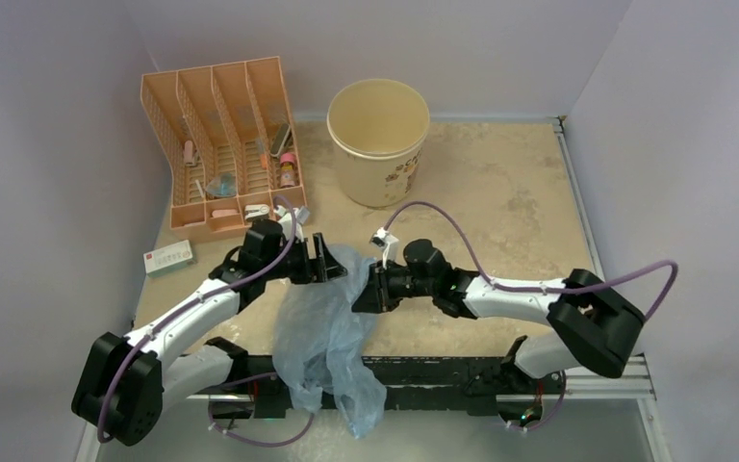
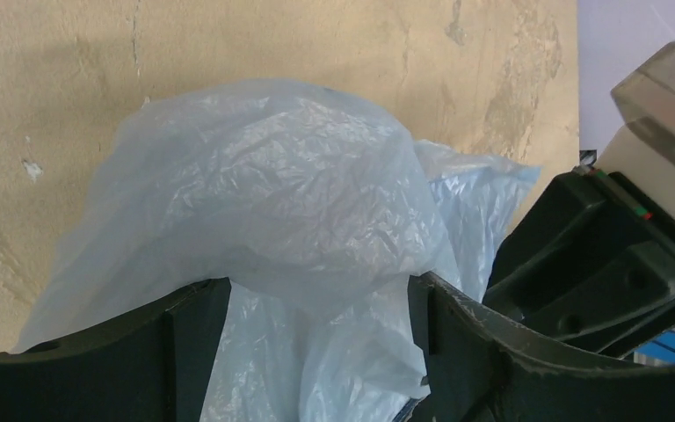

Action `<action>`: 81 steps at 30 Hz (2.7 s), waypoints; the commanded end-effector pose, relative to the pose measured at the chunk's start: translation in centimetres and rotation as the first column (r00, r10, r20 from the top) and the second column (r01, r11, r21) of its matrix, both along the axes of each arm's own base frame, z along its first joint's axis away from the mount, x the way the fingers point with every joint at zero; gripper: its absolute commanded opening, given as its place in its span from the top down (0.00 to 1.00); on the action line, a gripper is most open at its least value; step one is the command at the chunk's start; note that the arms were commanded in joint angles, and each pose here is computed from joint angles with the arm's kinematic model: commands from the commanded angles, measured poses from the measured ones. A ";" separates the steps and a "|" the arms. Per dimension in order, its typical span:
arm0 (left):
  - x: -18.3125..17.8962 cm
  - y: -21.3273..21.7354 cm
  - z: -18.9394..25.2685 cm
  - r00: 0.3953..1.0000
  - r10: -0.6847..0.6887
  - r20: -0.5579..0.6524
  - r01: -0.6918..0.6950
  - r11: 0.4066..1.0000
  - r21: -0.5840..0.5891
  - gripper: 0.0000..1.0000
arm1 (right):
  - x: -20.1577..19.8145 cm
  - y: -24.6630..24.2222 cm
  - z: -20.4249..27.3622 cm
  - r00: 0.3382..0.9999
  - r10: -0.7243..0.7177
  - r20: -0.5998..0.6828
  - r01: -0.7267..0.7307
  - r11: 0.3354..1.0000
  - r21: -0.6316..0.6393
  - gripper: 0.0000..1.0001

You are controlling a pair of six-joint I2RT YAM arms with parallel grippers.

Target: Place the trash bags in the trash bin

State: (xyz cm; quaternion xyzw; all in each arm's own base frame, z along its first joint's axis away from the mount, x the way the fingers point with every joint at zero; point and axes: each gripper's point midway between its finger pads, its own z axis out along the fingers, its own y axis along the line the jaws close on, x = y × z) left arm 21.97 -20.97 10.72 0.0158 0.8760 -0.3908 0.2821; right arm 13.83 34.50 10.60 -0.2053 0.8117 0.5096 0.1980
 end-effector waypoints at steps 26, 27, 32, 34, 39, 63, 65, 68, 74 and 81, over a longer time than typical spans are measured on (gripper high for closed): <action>-2.2 -0.1 -0.2 0.988 -0.073 0.138 0.084 0.993 -0.080 1.00 | 9.6 -0.4 6.3 0.898 -0.426 0.107 0.432 0.902 -0.032 0.28; -2.2 0.0 -0.4 0.989 -0.074 0.132 0.084 0.993 -0.077 1.00 | 9.8 0.1 6.3 0.902 -0.420 0.101 0.425 0.905 -0.033 0.29; -2.1 0.2 -0.8 0.992 -0.057 0.111 0.064 0.996 -0.065 1.00 | 9.6 0.1 7.2 0.897 -0.434 0.089 0.434 0.901 0.020 0.25; -2.0 0.2 -0.5 0.993 -0.048 0.106 0.056 0.996 -0.068 1.00 | 9.0 0.2 7.7 0.909 -0.404 0.104 0.402 0.915 0.045 0.24; -2.0 -0.2 0.4 0.990 -0.066 0.125 0.077 0.994 -0.083 1.00 | 9.2 0.6 7.0 0.911 -0.398 0.106 0.398 0.917 0.016 0.26; 0.0 3.2 10.0 0.934 0.098 0.344 -0.102 0.995 -0.007 0.21 | 4.2 -4.3 12.0 0.847 -0.251 0.469 0.176 0.964 0.197 1.00; 0.8 2.6 10.9 0.937 0.065 0.342 -0.072 0.997 0.010 0.17 | 3.2 -3.9 13.0 0.837 -0.190 0.513 0.089 0.973 0.215 1.00; 1.5 0.6 11.8 0.942 -0.030 0.335 0.033 0.999 -0.002 0.17 | 2.2 -3.2 13.2 0.817 -0.113 0.566 -0.013 0.977 0.213 1.00; 2.9 -0.4 11.4 0.954 -0.019 0.300 0.036 0.998 -0.053 0.10 | 1.0 -1.8 11.7 0.826 0.038 0.563 -0.139 0.981 0.138 1.00; 2.6 -1.1 9.3 0.978 0.021 0.208 0.014 0.986 -0.166 0.11 | -0.3 -1.0 11.7 0.810 0.081 0.580 -0.194 0.972 0.134 1.00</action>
